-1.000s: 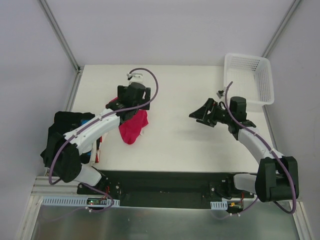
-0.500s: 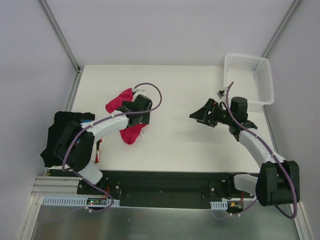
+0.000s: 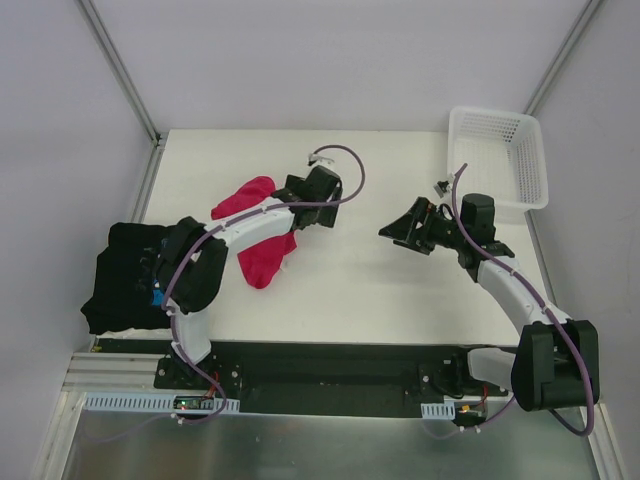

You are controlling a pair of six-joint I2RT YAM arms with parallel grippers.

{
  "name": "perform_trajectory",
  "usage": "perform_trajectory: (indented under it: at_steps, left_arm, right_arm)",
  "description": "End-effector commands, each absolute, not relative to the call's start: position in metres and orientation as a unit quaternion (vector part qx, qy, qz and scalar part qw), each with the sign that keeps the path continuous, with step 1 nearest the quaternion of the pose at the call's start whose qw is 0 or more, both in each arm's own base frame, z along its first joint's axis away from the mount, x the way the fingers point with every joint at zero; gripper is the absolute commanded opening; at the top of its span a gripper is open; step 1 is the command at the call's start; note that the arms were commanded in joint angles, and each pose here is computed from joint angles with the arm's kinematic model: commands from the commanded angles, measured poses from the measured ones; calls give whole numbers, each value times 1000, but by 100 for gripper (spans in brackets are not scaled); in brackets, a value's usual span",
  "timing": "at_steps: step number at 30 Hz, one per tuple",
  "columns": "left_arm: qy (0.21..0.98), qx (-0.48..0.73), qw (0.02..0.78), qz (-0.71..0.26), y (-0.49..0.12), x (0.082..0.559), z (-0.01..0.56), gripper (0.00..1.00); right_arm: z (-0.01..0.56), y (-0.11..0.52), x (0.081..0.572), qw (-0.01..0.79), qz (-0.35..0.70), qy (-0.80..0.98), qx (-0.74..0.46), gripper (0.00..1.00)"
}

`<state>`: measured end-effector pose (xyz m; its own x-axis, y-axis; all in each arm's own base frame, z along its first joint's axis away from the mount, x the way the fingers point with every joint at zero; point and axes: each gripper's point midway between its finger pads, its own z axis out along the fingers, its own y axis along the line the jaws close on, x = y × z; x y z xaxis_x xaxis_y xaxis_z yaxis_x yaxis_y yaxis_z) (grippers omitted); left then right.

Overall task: Fold and stack the t-shirts
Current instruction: Flatten out the tshirt

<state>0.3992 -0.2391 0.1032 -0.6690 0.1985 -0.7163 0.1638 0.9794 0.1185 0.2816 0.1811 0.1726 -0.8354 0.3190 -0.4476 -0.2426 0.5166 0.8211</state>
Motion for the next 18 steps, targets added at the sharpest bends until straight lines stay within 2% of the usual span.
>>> perform_trajectory:
  at_steps: [1,8,18]
  left_arm:
    - [911,159,379,37,-260,402,91,91]
    - [912,166,357,112,-231,420,71,93]
    - [925,121,326,156,-186,418,57,94]
  right_arm:
    - [182,180,286,306,493,814,6,93]
    - [181,177,285,306,494,814,7,92]
    - [183,169,284,312,495,811,15,91]
